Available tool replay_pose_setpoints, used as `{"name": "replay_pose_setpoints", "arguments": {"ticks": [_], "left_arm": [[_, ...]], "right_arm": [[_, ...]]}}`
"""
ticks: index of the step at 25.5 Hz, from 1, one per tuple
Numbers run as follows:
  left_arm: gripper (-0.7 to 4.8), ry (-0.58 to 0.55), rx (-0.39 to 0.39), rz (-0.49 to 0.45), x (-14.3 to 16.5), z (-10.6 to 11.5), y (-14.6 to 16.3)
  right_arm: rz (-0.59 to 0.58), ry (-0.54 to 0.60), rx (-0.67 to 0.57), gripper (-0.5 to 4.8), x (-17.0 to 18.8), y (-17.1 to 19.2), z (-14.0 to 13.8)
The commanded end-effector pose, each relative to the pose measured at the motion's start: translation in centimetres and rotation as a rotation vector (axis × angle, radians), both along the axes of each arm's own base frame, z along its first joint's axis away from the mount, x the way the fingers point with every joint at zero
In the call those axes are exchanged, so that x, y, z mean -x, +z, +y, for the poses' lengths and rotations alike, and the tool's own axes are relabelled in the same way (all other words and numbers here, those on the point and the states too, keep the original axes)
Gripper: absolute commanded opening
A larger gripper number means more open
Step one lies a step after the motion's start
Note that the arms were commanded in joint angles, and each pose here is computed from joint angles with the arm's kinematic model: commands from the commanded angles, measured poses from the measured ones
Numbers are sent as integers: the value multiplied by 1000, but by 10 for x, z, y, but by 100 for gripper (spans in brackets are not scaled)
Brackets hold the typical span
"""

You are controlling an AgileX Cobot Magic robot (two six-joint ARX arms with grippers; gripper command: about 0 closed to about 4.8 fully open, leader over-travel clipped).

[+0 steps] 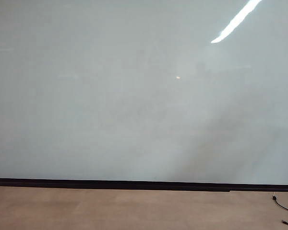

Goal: Pick up the pen on the shelf to the right of the whiteboard and write the letter A.

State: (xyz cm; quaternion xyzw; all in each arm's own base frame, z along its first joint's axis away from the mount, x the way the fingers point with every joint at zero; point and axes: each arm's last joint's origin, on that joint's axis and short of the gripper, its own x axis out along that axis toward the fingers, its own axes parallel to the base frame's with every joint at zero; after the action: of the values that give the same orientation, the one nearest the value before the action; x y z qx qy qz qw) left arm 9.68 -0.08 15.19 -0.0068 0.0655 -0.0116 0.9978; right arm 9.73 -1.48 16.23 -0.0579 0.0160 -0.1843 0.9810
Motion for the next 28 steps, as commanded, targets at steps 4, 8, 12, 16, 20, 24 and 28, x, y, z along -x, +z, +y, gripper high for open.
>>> {"name": "replay_pose_setpoints", "arguments": {"ticks": [4, 8, 12, 16, 20, 24, 28], "left_arm": [[-5, -1, -4, -8, 0, 0, 1], [-4, -1, -4, -9, 0, 0, 1], [-4, -1, -4, -8, 0, 0, 1], [-4, -1, -4, -9, 0, 0, 1], [-4, -1, -4, -9, 0, 0, 1], [-4, -1, -4, -8, 0, 0, 1], [-5, -1, -4, -8, 0, 0, 1]], "right_arm": [[-24, 5, 18, 223, -3, 5, -4], [-27, -3, 28, 235, -5, 6, -8], [-8, 11, 26, 234, -9, 5, -16], [-35, 16, 36, 235, -16, 8, -23], [-25, 59, 50, 249, -25, 6, -31], [-21, 70, 51, 248, -31, 3, -36], [-58, 94, 99, 276, -41, 2, -47]]}}
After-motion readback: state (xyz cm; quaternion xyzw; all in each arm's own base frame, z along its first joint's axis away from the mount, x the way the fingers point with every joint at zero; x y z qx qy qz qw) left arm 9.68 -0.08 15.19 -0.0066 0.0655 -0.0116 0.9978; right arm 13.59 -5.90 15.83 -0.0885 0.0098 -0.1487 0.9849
